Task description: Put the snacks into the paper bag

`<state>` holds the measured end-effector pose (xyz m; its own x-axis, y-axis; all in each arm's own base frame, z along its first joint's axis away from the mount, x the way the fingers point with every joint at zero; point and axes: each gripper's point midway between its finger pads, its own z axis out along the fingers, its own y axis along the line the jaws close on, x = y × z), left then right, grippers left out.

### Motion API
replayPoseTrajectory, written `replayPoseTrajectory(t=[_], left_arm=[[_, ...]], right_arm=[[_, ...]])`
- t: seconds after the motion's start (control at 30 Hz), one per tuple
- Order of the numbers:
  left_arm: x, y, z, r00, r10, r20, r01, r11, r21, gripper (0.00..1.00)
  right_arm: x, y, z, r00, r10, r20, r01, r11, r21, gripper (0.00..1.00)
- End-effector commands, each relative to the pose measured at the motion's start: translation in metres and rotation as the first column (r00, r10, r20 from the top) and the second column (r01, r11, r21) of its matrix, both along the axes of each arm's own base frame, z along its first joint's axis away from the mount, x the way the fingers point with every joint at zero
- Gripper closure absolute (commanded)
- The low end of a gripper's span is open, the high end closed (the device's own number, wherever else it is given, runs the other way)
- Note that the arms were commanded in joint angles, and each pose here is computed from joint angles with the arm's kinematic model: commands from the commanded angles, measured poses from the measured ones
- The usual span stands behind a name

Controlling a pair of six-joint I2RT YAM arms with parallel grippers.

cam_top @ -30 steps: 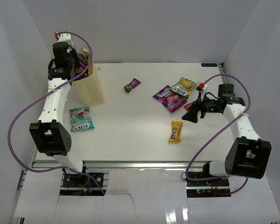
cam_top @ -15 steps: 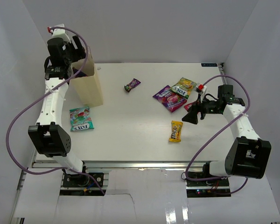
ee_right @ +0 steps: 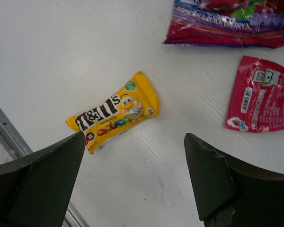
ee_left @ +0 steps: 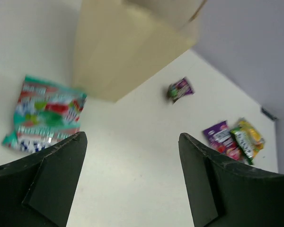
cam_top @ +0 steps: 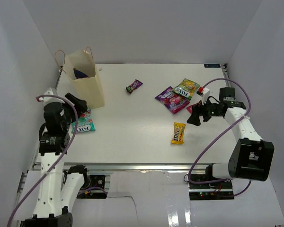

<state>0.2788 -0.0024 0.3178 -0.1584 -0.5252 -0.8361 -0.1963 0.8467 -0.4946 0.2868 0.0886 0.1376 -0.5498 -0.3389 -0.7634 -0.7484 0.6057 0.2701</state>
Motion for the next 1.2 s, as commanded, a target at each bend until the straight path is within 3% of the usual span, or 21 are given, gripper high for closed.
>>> replayPoseTrajectory(t=[0.0,0.07,0.3,0.57,0.7,1.0,1.13,1.17], left_arm=[[-0.017,-0.001,-0.137,0.909,0.058,-0.413,-0.116,0.986,-0.117,0.12],[-0.019,-0.001,-0.176,0.853,0.05,-0.519,-0.122,0.987,-0.104,0.11],[0.013,0.011,-0.224,0.775,0.046,-0.63,-0.041,0.999,0.024,0.11],[0.047,0.022,-0.249,0.749,0.078,-0.658,0.02,0.99,0.14,0.14],[0.062,0.013,-0.256,0.758,0.054,-0.65,0.091,0.978,0.188,0.25],[0.063,0.033,-0.275,0.714,0.198,-0.672,0.097,0.922,0.374,0.3],[0.051,0.035,-0.285,0.691,0.214,-0.691,0.103,0.916,0.387,0.39],[0.049,0.035,-0.287,0.684,0.21,-0.698,0.11,0.917,0.384,0.49]], right_arm=[[0.029,-0.021,-0.007,0.984,-0.166,0.066,0.173,0.977,-0.123,0.1],[0.034,-0.026,-0.013,0.969,-0.236,0.067,0.244,0.959,-0.147,0.1],[0.043,-0.021,-0.019,0.963,-0.258,0.081,0.267,0.956,-0.125,0.1],[0.036,-0.012,-0.024,0.98,-0.191,0.061,0.196,0.975,-0.104,0.1],[0.027,-0.005,-0.028,0.991,-0.124,0.045,0.128,0.987,-0.095,0.1],[0.009,0.008,-0.031,1.0,-0.025,0.019,0.025,0.999,-0.042,0.1],[0.007,0.01,-0.03,1.0,-0.009,0.018,0.009,0.999,-0.032,0.1],[0.007,0.01,-0.03,1.0,-0.005,0.02,0.006,1.0,-0.03,0.1]])
